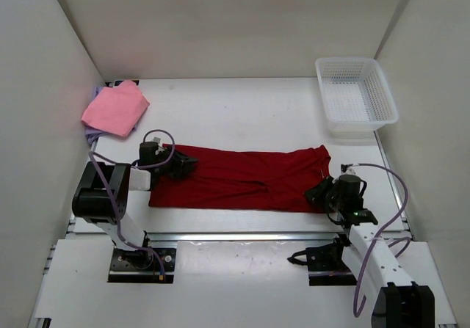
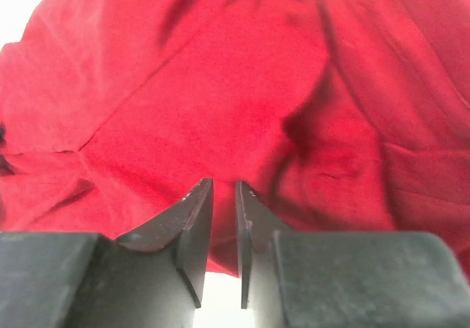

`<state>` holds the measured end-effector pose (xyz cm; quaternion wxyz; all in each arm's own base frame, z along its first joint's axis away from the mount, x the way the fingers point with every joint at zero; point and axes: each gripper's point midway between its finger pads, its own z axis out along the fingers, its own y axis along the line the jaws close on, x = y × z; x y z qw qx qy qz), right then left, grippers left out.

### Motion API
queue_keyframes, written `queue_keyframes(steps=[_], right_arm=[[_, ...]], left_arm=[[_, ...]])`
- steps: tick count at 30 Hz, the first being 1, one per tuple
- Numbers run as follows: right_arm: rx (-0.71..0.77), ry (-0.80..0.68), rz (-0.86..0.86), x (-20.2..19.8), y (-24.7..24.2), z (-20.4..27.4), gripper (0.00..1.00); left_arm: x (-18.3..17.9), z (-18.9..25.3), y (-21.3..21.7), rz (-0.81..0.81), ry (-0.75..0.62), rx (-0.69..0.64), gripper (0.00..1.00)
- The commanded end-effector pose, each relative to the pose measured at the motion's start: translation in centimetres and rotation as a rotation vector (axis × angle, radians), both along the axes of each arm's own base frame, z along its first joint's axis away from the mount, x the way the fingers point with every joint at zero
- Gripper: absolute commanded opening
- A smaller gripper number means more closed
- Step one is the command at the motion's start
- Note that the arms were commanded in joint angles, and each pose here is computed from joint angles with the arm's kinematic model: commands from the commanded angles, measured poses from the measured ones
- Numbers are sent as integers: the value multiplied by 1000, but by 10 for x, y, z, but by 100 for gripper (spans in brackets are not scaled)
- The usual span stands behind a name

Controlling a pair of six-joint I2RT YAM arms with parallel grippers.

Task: Fold and stack the t-shirts
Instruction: Fold the other side of the tshirt into a rectangle, then rotate the tshirt 90 degrees

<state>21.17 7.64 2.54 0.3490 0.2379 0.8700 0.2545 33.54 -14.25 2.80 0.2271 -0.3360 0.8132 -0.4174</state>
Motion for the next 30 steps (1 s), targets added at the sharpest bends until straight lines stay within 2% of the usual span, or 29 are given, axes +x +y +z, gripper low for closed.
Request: queue_keyframes(steps=[1, 4, 6, 10, 13, 16, 18, 19, 20, 21, 22, 25, 27, 28, 30], right_arm=[[-78, -57, 48, 26, 5, 31, 19], [-123, -67, 110, 44, 20, 34, 16], [-122, -6, 133, 50, 26, 18, 12], [-121, 45, 179, 70, 38, 4, 4], [-99, 102, 271, 86, 62, -5, 3], [-80, 130, 357, 124, 89, -10, 2], [-73, 99, 390, 190, 111, 2, 0], [-61, 123, 415, 198, 120, 4, 0], [-71, 101, 440, 231, 132, 14, 0], [-87, 9, 462, 268, 149, 37, 0], [-115, 0, 489, 273, 157, 43, 1], [-214, -185, 502, 320, 175, 127, 13], [-254, -263, 494, 320, 175, 167, 30], [-256, -314, 480, 316, 170, 194, 35], [-227, -353, 500, 297, 170, 214, 48]], left_arm=[[15, 44, -1, -13, -151, 108, 48], [29, 93, -16, -52, -307, 308, 45], [21, 124, -39, -122, -396, 377, 42], [7, 139, -54, -197, -433, 331, 36], [-6, 138, -57, -249, -442, 326, 37], [-18, 134, -57, -305, -435, 345, 40], [-25, 137, -62, -385, -451, 367, 40], [-30, 135, -62, -413, -426, 367, 39], [-31, 138, -61, -429, -438, 373, 39], [-35, 138, -56, -433, -433, 376, 38], [-37, 135, -48, -426, -424, 382, 37], [-44, 133, -37, -429, -414, 388, 39], [-46, 129, -40, -449, -400, 395, 39], [-48, 128, -46, -473, -399, 387, 40], [-55, 126, -61, -539, -401, 376, 42]])
